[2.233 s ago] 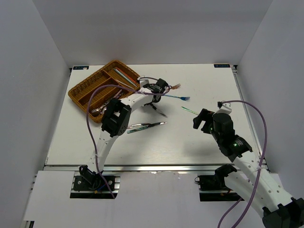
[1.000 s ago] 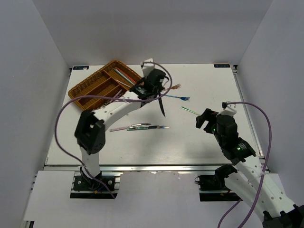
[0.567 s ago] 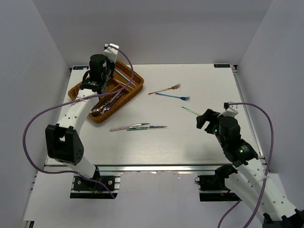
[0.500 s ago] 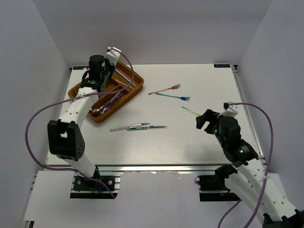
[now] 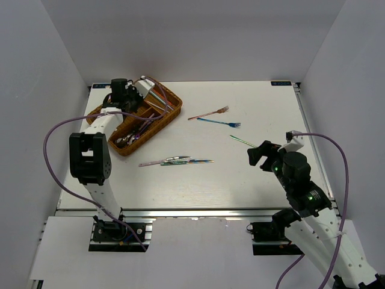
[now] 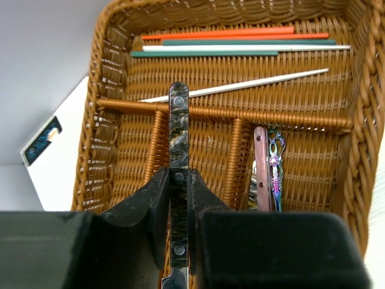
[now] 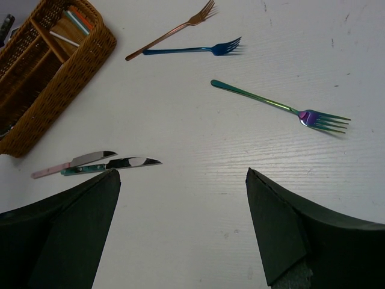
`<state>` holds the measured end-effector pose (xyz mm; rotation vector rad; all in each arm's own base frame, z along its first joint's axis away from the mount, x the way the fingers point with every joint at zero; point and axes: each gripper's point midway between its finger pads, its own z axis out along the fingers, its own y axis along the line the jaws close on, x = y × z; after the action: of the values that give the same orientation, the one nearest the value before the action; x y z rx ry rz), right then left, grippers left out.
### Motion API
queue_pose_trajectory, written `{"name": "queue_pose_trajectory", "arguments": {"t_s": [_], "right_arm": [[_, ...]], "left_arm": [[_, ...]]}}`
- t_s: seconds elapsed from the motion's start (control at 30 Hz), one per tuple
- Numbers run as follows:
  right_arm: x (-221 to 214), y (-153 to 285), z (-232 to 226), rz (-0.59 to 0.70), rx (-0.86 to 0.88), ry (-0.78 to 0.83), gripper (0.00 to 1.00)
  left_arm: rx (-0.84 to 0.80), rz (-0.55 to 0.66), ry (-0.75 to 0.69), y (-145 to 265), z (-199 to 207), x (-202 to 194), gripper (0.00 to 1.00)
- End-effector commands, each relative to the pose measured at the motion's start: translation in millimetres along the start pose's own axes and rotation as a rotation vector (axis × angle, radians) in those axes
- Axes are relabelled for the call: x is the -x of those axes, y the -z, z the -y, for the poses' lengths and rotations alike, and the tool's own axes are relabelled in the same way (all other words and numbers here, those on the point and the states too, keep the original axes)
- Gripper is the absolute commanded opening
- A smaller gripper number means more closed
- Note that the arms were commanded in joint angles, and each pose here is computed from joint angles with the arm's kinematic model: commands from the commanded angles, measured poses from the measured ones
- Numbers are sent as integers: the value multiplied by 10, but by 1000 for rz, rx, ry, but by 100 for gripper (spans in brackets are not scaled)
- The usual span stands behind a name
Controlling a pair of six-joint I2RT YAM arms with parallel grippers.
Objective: Sort the eating utensils into containers
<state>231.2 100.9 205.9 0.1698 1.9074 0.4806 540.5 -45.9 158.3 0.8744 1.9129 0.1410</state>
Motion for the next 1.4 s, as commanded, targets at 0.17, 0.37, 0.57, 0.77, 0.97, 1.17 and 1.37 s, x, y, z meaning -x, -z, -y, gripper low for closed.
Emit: {"name": "queue_pose_trajectory", "arguments": {"t_s": [0.17, 0.37, 0.57, 0.77, 0.97, 1.17, 1.37], "right_arm": [[217, 18, -69, 67, 17, 1, 89], [207, 1, -103, 53, 28, 0, 89], [235, -20, -145, 58, 41, -6, 89], [276, -49, -174, 63, 44, -7, 89], [233, -180, -205, 37, 45, 2, 89], [-30, -347, -188, -89, 35, 47, 89], [-211, -397, 0, -171, -55, 90, 88]], "left_arm": [[-33, 73, 32, -124, -89, -112, 4], [-47, 88, 126, -178, -253, -232, 29], [18, 79, 154, -96, -333, -303, 98], [161, 264, 266, 470, -704, 386, 98], [177, 392, 685, 1087, -931, 1100, 98], [266, 264, 903, 1497, -225, 1182, 98], [436, 112, 1109, 1675, 1029, 753, 98]]}}
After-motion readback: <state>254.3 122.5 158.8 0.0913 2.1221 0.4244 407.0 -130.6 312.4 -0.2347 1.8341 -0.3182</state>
